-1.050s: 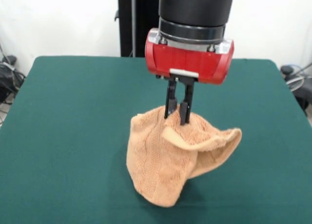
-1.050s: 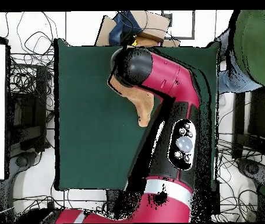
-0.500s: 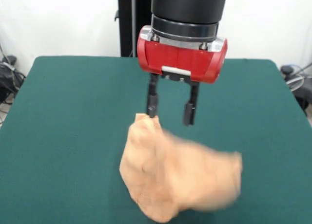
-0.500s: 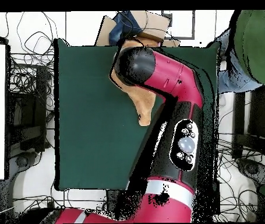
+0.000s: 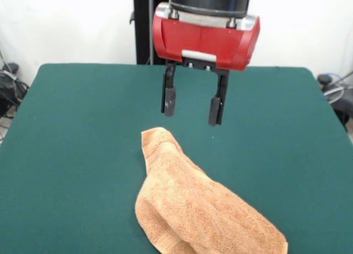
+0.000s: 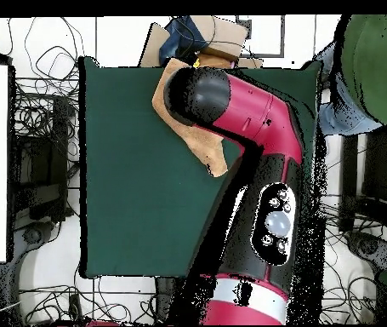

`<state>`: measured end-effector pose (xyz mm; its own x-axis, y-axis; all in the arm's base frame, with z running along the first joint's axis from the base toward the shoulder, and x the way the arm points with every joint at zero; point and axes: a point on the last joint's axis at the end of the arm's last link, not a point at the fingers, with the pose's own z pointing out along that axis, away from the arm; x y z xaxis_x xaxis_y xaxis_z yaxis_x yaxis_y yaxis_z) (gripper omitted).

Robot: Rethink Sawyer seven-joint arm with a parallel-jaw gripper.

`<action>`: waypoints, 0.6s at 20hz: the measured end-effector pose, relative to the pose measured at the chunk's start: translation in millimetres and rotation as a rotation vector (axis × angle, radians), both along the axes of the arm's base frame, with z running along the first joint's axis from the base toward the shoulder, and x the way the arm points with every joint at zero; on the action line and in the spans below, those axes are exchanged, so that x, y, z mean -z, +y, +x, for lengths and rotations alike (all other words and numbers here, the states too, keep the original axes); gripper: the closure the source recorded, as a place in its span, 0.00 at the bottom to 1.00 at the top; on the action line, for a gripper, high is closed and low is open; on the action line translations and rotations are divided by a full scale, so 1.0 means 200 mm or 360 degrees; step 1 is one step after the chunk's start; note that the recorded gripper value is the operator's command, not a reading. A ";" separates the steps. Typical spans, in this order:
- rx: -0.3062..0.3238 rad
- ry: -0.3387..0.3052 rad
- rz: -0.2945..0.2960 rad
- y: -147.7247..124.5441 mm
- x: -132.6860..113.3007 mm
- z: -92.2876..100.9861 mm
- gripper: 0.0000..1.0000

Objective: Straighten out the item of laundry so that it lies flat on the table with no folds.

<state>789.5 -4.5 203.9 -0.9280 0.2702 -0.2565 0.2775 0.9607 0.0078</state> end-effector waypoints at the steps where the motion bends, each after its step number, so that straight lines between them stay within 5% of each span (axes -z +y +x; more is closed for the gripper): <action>1: 0.0000 -0.0003 -0.0001 0.00 0.00 0.00 0.00; 12: 0.0012 -0.0061 -0.0027 -0.01 -0.02 -0.02 0.00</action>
